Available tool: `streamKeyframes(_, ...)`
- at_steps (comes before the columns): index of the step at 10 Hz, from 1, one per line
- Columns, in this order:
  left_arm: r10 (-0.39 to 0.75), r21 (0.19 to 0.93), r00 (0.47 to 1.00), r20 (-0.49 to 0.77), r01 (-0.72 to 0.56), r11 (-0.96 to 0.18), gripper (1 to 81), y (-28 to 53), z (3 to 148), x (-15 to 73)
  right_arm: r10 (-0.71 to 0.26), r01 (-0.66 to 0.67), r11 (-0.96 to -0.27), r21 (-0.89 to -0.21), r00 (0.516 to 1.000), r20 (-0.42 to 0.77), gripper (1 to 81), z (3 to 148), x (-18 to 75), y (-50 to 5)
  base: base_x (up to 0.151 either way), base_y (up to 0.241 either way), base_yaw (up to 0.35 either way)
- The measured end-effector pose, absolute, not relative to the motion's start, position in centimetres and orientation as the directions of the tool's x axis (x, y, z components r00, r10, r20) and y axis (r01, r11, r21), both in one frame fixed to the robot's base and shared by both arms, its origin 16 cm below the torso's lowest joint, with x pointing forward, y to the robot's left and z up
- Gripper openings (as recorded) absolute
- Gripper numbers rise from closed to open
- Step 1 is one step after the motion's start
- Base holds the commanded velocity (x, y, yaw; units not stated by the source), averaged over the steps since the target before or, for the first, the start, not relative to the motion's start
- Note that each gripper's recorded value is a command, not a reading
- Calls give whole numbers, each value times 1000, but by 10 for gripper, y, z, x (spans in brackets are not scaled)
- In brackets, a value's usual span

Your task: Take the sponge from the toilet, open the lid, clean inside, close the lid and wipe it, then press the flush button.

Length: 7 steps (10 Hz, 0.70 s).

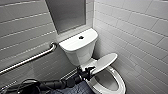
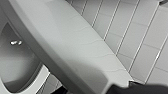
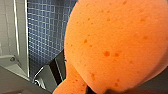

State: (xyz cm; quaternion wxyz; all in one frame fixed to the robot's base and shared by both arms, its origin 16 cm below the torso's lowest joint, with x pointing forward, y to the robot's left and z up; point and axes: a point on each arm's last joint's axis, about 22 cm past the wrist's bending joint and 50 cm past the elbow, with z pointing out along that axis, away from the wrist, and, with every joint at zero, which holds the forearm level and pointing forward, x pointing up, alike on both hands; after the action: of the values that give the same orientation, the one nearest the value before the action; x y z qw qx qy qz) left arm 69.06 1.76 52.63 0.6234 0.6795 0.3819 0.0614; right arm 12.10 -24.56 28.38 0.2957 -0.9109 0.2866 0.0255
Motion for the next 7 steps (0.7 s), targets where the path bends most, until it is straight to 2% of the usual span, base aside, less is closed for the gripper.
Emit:
streamKeyframes(1, 615, 894, 683, -393, 441, 82, 811, 35, 530, 695, -508, -539, -656, -528, 833, -219, 10, 286, 122, -243, 0, 0, 0)
streamKeyframes(3, 667, 877, 606, -432, 456, 154, 811, 76, 535, 710, -509, -541, -652, -532, 832, -223, 10, 288, 121, -241, 0, 0, 0)
streamKeyframes(4, 681, 874, 585, -441, 452, 178, 811, 86, 539, 718, -508, -543, -652, -530, 831, -226, 10, 289, 119, -241, 0, 0, 0)
streamKeyframes(7, 696, 883, 580, -422, 436, 172, 811, 82, 538, 741, -508, -546, -650, -528, 829, -233, 10, 290, 115, -240, 0, 0, 0)
